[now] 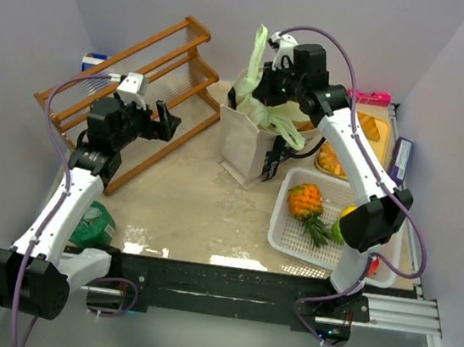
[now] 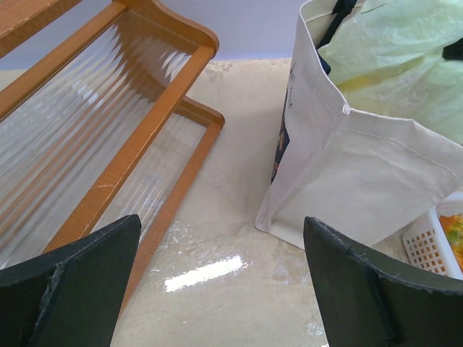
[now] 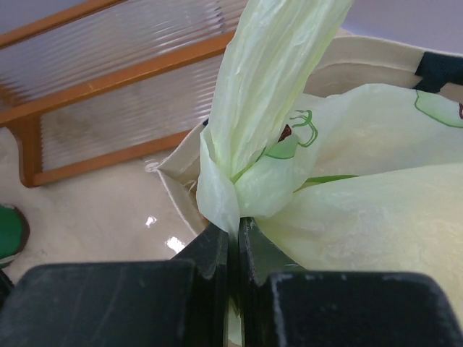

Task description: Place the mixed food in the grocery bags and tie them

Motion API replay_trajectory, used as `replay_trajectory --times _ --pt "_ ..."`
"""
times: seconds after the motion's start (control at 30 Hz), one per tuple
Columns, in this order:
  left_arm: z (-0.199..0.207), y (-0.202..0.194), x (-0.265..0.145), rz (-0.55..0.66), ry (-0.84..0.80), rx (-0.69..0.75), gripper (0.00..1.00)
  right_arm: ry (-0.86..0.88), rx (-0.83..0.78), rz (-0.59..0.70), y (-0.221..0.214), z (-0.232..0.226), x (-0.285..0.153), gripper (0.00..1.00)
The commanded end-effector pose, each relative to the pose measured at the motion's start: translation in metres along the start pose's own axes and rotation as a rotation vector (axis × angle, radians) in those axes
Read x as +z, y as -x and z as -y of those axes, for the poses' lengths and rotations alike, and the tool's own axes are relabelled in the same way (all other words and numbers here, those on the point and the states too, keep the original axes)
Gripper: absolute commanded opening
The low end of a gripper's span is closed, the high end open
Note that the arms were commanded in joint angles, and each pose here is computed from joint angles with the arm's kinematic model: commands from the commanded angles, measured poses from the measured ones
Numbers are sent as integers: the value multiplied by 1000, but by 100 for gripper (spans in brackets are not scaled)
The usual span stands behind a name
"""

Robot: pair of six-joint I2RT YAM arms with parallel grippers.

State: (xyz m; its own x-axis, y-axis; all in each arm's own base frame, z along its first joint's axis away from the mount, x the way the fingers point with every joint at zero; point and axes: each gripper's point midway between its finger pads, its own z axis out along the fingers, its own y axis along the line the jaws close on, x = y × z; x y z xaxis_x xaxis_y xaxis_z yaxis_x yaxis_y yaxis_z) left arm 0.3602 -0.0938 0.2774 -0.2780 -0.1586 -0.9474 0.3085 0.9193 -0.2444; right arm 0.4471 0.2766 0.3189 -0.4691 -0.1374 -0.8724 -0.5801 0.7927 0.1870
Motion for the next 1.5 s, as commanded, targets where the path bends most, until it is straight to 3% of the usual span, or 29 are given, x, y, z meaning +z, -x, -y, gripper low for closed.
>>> replay_trajectory --times 0.0,0.1,0.3,0.37,0.47,0.7,0.73,0.8,0.83,0.93,1.1,1.2,1.3,1.4,1.43,1.47 --pt "3 7 2 27 -21 21 100 -8 75 94 28 -6 -19 0" --pt "3 7 2 26 -22 18 100 -233 144 41 10 61 -2 0" --pt "5 7 2 26 -35 25 100 -376 241 -149 -59 132 39 0" --pt "5 6 3 23 -39 31 100 -386 254 -245 -97 139 56 0" --pt "6 6 2 27 -44 40 100 -365 276 -286 -123 136 61 0" --pt "8 9 1 42 -54 57 100 -309 272 -179 -81 116 33 0" --pt "9 10 -1 49 -57 56 100 -299 266 -164 -73 112 27 10" --pt "10 12 -2 55 -55 53 100 -262 245 -111 -50 100 7 42" --pt "11 15 -3 62 -55 48 100 -247 234 -92 -42 94 0 72" --pt "6 32 -6 95 -11 33 100 -269 193 -23 -18 91 -30 99" --pt "-21 51 -10 90 103 -31 100 -337 257 72 5 128 -83 99" --pt "-22 62 -18 110 89 -75 100 -399 290 149 13 148 -121 99" --pt "-17 73 -34 147 96 -61 100 -511 271 256 17 151 -168 99" --pt "-29 78 -53 156 208 -60 100 -591 246 389 12 143 -211 99" --pt "-32 82 -60 163 234 -44 100 -615 253 369 -11 147 -208 99" --pt "-36 80 -65 155 264 -42 100 -641 228 493 4 139 -238 99"
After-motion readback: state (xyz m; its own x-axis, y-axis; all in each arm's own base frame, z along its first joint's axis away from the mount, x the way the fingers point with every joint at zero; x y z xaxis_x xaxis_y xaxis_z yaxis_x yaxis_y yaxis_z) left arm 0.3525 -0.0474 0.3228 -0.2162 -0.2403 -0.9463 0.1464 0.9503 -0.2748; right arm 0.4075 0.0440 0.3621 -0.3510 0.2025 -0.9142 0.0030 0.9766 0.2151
